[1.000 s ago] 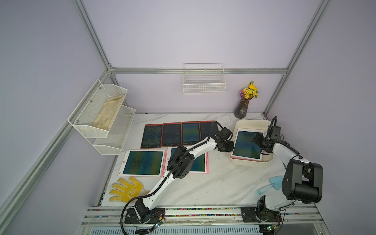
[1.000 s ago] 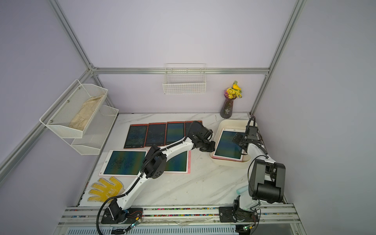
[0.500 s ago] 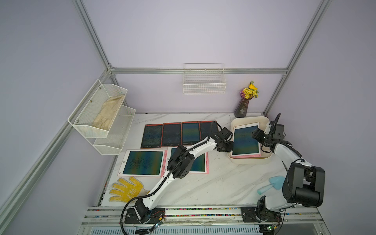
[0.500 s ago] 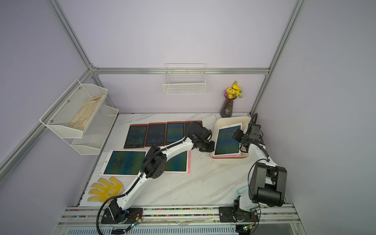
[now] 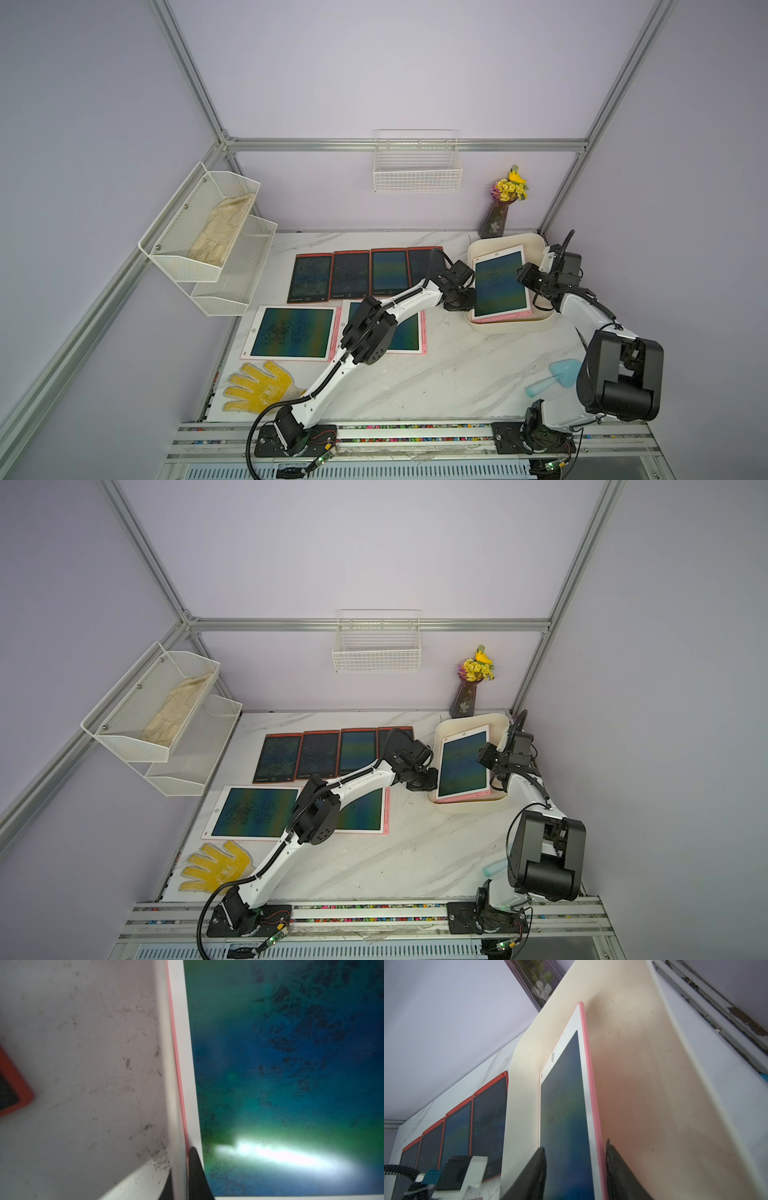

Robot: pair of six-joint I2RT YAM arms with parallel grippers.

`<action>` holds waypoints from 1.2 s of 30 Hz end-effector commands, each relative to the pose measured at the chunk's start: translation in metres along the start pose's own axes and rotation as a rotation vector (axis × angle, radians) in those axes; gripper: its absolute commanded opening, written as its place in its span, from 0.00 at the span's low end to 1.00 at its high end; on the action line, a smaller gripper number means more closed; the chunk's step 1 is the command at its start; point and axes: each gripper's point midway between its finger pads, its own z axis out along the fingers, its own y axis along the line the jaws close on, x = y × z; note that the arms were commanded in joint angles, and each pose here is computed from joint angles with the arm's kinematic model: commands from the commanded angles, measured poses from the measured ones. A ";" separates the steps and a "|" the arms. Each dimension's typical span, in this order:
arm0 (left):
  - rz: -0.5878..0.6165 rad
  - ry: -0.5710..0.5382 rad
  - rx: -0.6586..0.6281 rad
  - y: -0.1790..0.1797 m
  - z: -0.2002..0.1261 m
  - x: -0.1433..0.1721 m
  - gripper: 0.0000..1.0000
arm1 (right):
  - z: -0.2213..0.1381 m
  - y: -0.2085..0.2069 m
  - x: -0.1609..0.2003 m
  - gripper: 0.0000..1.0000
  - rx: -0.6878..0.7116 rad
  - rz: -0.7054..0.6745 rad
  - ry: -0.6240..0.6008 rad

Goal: Take out the writing tablet from the storage box
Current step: Pick up the writing tablet from the storage box.

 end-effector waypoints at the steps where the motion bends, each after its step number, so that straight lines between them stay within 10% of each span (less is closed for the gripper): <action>1: 0.108 0.069 0.152 -0.049 0.026 0.037 0.06 | 0.000 0.021 0.083 0.48 -0.123 0.074 0.295; 17: 0.106 0.065 0.174 -0.055 0.024 0.036 0.06 | -0.005 0.017 0.085 0.30 -0.095 0.087 0.286; 27: 0.108 -0.037 0.224 -0.089 -0.003 0.021 0.29 | 0.028 0.019 0.029 0.00 -0.038 0.044 0.220; 36: 0.122 -0.072 0.312 -0.116 -0.008 0.012 0.40 | 0.009 0.025 -0.028 0.00 0.011 0.010 0.100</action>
